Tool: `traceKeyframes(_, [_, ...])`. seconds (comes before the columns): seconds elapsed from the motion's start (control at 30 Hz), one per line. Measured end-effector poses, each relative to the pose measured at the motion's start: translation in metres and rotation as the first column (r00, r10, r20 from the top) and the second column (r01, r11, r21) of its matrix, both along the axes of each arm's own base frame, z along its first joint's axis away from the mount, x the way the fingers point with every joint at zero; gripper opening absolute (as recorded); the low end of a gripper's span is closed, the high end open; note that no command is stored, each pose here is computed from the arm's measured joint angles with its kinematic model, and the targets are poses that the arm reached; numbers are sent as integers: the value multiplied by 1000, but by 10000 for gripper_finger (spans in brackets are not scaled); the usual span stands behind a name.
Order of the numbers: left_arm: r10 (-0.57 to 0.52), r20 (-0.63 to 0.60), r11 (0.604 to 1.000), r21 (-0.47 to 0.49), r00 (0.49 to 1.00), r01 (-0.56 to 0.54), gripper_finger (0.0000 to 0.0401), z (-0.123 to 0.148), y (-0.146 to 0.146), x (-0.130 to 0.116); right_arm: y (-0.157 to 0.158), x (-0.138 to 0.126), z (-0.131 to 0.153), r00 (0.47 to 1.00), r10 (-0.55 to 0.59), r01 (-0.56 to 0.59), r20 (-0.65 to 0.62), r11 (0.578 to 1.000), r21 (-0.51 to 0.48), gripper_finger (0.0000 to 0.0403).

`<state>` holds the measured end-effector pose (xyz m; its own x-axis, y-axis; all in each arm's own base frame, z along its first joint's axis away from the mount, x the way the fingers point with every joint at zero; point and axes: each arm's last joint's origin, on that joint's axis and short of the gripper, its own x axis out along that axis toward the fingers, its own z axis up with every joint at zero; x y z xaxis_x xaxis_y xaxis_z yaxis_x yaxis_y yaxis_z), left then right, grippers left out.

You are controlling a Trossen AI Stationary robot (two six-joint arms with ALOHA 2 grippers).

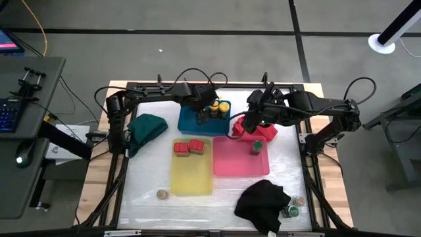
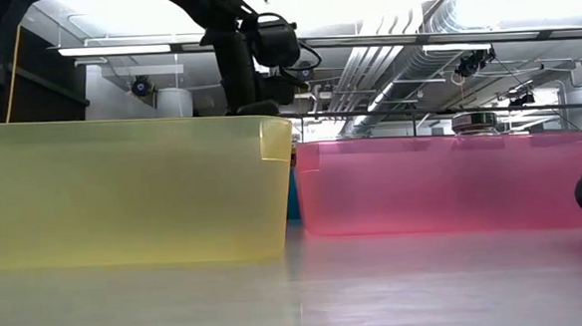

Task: Sort spices by type
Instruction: Put the yellow spice bottle into the blue bin, then put the green spice bottle into the red bin

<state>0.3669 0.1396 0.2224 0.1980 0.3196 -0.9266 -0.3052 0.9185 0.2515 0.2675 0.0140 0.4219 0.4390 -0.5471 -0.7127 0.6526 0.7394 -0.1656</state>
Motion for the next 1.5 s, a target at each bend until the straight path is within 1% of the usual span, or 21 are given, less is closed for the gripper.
traceKeyframes(0.13, [-50,-8,999,10,999,50,271,0,0,1,-3,0,0,999,-29,29,16,1000,10,300])
traceKeyframes(0.23, [-67,-5,998,-9,998,67,274,0,-1,1,-6,1,0,998,-53,52,26,998,17,300])
traceKeyframes(0.4, [-96,-11,995,-11,995,96,276,1,-1,0,-10,1,0,998,-65,65,26,998,17,300])
traceKeyframes(0.63, [-110,26,994,14,994,110,277,18,-2,-5,-15,1,0,997,-78,77,20,997,16,299])
traceKeyframes(0.8, [-100,50,995,28,994,99,278,28,2,-11,-20,1,0,997,-71,71,5,997,20,299])
traceKeyframes(0.9, [-92,70,995,41,993,89,278,37,3,-16,-22,1,0,999,-54,54,-9,998,25,299])
traceKeyframes(1.0, [-66,113,996,66,991,58,278,54,2,-24,-22,1,0,999,-37,37,-19,999,23,299])
traceKeyframes(1.03, [-46,135,997,66,990,37,278,61,1,-29,-21,1,-1,999,-26,26,-24,999,32,299])
traceKeyframes(1.1, [-2,201,999,40,980,-6,278,78,-2,-38,-20,0,-2,999,4,0,-42,997,83,299])
traceKeyframes(1.2, [50,343,999,-38,938,-39,278,102,-12,-54,-14,-3,-5,994,75,-57,-85,979,193,299])
traceKeyframes(1.27, [63,447,998,-54,892,-43,278,116,-20,-66,-4,-5,-7,986,134,-101,-103,957,271,299])
traceKeyframes(1.37, [80,590,997,-63,803,-53,278,128,-34,-84,14,-10,-9,973,194,-133,-123,913,386,299])
traceKeyframes(1.47, [113,704,993,-91,701,-69,278,132,-44,-102,36,-16,-12,971,199,-103,-136,855,509,299])
traceKeyframes(1.5, [127,731,992,-103,671,-75,278,131,-47,-107,45,-17,-15,972,192,-86,-135,826,558,299])
